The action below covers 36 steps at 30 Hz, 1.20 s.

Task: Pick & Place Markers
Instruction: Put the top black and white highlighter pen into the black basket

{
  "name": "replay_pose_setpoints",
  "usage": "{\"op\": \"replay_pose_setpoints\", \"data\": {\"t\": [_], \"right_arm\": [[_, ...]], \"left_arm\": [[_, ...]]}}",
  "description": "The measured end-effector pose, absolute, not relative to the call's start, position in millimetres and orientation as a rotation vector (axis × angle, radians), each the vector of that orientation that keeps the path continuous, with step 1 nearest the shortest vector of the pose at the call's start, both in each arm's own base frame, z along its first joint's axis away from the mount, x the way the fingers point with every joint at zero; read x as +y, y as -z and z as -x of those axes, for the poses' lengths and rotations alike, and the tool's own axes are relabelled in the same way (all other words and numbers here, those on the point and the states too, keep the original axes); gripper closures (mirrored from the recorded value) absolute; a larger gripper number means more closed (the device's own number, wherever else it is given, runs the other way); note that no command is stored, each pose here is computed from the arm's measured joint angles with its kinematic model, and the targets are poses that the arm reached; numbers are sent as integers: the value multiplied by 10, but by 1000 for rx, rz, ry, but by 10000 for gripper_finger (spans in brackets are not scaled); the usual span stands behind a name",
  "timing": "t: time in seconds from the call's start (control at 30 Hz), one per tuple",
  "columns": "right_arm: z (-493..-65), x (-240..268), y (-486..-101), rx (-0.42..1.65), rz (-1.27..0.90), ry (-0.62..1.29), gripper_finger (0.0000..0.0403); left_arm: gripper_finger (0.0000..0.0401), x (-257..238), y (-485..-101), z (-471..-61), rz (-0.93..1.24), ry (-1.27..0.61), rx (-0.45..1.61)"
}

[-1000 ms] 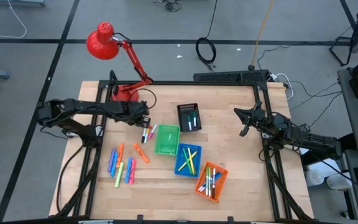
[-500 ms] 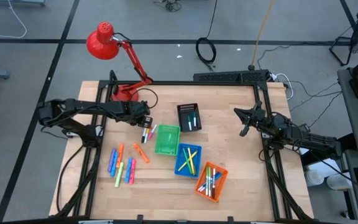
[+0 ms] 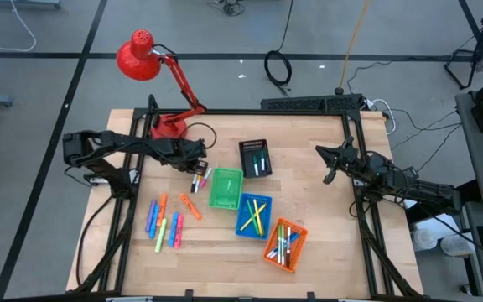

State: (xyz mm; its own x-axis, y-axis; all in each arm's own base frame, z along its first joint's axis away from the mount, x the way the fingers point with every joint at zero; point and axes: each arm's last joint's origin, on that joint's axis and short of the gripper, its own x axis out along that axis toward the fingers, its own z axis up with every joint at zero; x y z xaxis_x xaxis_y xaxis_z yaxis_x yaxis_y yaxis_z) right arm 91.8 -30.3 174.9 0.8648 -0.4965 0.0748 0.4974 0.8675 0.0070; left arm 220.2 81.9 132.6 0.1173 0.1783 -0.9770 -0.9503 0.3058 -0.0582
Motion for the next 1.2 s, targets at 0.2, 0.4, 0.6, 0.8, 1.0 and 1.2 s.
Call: {"op": "replay_pose_setpoints", "data": {"t": [0.2,0.4,0.6,0.8,1.0,1.2], "right_arm": [[-918,-303,-1749,-75,13,521,403],[-919,-303,-1747,-74,13,520,403],[-919,-303,-1748,-75,13,520,403],[-918,-303,-1749,-75,13,521,403],[-919,-303,-1749,-75,12,520,403],[-919,-303,-1747,-75,13,521,403]], "left_arm": [[281,793,-1318,-2201,829,-953,1177],[281,791,-1312,-2198,779,-905,1208],[335,785,-1309,-2195,755,-868,1230],[364,786,-1369,-2183,726,-834,1212],[364,742,-1658,-2205,682,-777,1086],[364,710,-2026,-2346,617,-680,890]]}}
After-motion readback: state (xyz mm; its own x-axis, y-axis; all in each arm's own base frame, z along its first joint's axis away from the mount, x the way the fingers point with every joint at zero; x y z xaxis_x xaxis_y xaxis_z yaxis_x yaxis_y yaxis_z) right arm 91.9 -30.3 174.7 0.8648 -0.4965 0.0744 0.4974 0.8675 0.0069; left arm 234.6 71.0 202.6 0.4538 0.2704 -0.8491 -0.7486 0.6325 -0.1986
